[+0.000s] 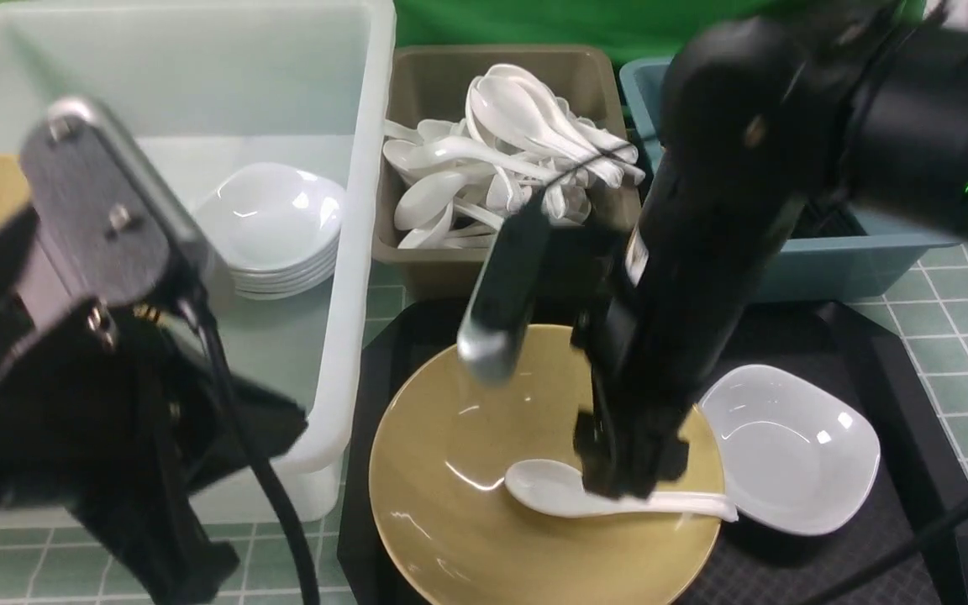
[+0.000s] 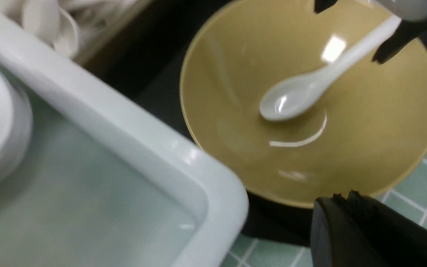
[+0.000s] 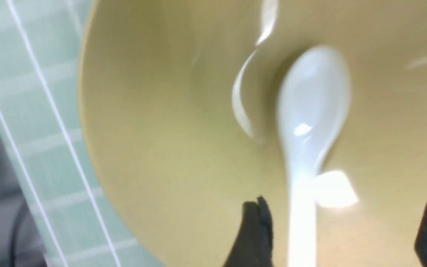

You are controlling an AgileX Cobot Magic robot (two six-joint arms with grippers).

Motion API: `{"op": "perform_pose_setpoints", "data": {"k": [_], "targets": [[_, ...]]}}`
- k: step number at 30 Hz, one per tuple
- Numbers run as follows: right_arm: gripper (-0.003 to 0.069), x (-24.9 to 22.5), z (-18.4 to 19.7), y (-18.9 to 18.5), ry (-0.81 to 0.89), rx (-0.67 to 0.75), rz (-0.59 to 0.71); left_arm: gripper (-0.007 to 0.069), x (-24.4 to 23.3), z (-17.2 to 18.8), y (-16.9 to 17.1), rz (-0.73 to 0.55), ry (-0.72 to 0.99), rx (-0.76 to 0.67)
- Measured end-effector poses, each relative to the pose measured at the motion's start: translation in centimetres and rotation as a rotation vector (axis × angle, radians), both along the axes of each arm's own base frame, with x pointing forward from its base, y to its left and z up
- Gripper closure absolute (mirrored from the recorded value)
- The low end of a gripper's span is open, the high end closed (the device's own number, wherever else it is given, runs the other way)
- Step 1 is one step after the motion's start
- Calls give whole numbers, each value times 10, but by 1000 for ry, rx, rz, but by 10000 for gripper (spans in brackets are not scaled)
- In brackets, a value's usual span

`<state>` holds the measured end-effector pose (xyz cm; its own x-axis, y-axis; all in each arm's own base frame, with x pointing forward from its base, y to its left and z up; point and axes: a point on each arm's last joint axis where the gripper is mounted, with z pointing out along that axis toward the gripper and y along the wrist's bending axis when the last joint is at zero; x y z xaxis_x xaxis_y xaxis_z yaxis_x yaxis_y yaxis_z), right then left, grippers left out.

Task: On blue table put chopsticks spoon bowls plates into blue grey white boxes.
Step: 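Reach down and grasp the white spoon resting in the bowl with the right gripper, then place the white spoon into the bin of spoons with the right gripper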

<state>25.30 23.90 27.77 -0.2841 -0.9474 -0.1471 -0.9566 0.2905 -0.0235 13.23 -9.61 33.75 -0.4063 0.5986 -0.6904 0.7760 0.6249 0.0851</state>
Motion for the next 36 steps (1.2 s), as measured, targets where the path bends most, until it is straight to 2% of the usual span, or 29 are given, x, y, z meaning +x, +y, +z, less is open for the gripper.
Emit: {"op": "perform_pose_setpoints", "data": {"k": [11,14,19,20,21,26,29,30,34,36], "targets": [[90,18,-67,13,85,-153,4,631,8,-9,-3,36,-45,-46],[118,20,-80,14,106,-180,-7,631,9,-7,-3,44,-69,-61],[278,24,-86,15,87,-203,-43,631,11,-5,-4,51,-91,-76],[365,26,-86,15,78,-208,-47,631,11,-4,-4,53,-95,-79],[424,27,-84,16,73,-206,-57,631,12,-4,-4,54,-100,-82],[424,40,-60,25,2,-157,-104,631,15,-2,-5,66,-134,-99],[424,59,-17,35,-153,-81,-141,631,17,-2,-6,70,-146,-104],[424,60,-14,35,-164,-77,-143,631,18,-2,-6,71,-146,-104],[424,93,52,35,-420,143,-260,631,20,-3,-7,74,-148,-103],[424,102,64,32,-478,213,-303,631,21,-3,-8,75,-150,-104]]}}
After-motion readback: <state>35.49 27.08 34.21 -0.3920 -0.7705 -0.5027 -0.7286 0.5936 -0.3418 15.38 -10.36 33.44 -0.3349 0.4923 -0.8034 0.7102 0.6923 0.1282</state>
